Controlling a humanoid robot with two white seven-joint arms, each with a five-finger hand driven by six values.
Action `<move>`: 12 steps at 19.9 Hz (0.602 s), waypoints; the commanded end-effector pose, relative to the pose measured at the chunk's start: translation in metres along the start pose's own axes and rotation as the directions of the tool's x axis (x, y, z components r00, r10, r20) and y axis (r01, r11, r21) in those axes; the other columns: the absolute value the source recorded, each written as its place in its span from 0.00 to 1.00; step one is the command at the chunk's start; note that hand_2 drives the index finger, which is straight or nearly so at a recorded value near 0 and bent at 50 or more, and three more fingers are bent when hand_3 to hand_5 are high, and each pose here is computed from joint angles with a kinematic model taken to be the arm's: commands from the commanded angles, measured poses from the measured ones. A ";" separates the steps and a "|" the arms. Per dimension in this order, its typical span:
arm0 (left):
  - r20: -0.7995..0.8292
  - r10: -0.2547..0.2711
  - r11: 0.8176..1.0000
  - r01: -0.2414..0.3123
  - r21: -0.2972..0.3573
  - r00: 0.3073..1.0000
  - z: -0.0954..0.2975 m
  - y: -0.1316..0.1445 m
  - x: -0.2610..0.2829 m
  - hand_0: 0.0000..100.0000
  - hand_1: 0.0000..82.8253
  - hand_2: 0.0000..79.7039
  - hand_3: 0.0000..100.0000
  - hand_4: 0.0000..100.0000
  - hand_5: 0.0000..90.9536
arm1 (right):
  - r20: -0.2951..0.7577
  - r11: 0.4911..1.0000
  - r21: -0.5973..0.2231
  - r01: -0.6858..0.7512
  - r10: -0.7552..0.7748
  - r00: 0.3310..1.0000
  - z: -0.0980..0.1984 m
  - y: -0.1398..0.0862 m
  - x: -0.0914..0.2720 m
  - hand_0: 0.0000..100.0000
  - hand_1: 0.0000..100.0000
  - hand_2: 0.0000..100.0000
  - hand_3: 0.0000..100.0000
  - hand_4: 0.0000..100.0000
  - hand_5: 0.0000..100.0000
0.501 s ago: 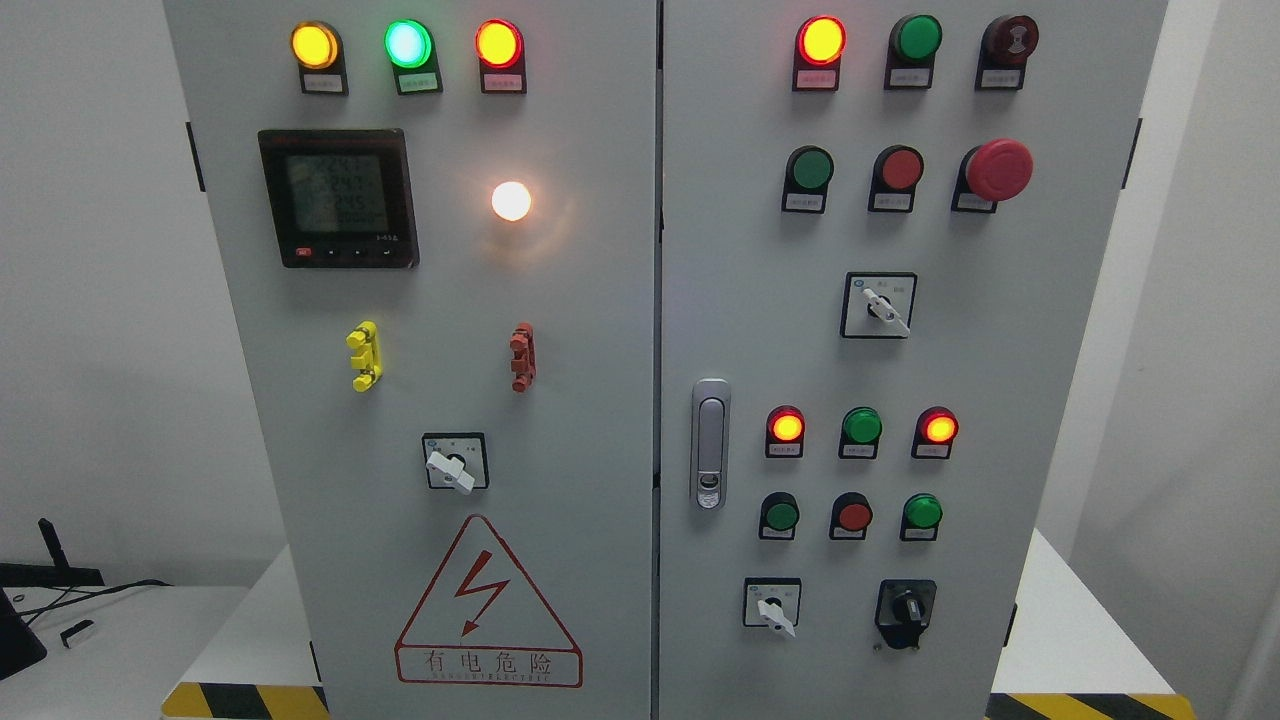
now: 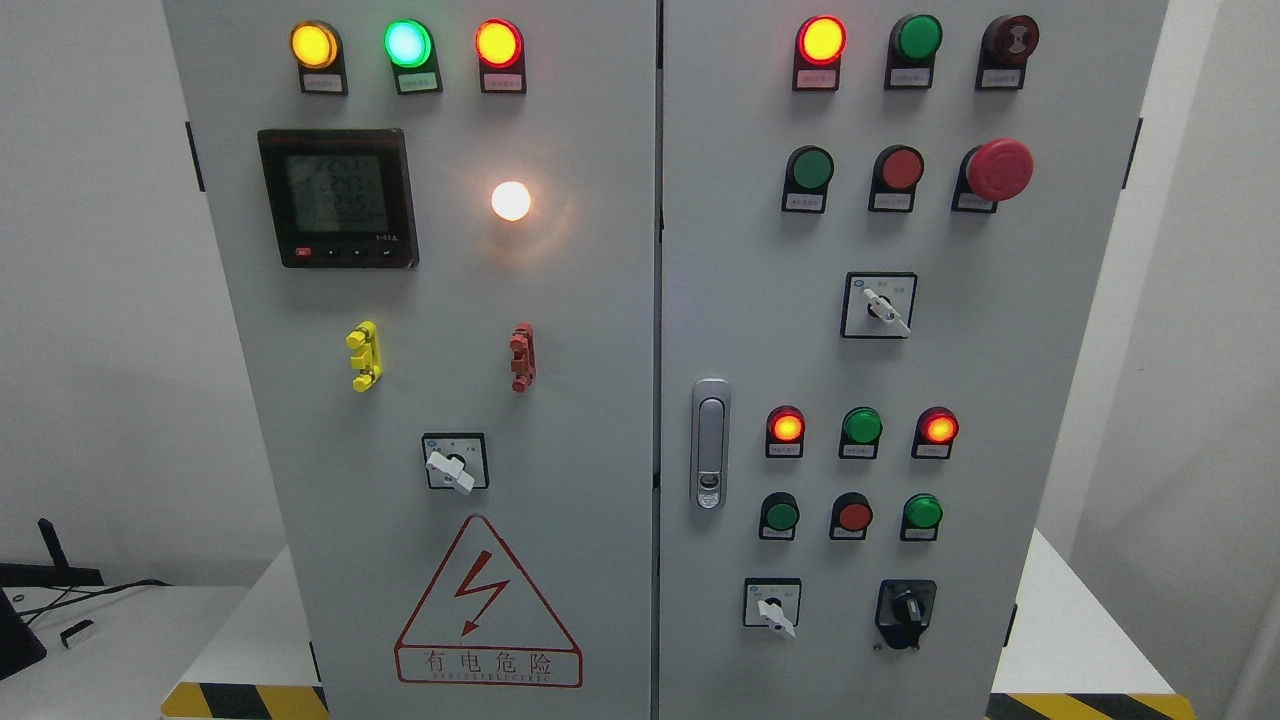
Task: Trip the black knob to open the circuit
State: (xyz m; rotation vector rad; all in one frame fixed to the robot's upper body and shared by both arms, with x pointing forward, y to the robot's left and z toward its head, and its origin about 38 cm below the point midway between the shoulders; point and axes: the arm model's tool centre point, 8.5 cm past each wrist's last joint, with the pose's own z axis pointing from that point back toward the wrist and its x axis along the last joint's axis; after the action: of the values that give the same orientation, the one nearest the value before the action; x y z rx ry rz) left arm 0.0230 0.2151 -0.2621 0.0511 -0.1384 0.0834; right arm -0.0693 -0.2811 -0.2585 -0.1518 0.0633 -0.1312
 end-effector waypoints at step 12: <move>0.002 -0.030 1.000 0.030 -0.005 1.000 0.000 0.000 0.000 0.12 0.47 0.00 0.00 0.00 0.00 | 0.544 1.000 -0.013 0.011 -0.002 0.839 0.045 -0.008 0.068 0.15 0.23 0.00 0.05 0.01 0.00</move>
State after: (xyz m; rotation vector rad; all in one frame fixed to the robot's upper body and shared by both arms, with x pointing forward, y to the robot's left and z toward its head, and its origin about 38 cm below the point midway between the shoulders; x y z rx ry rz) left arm 0.0230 0.2151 -0.2621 0.0510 -0.1383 0.0833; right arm -0.0668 -0.2941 -0.2487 -0.1906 -0.1570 -0.1137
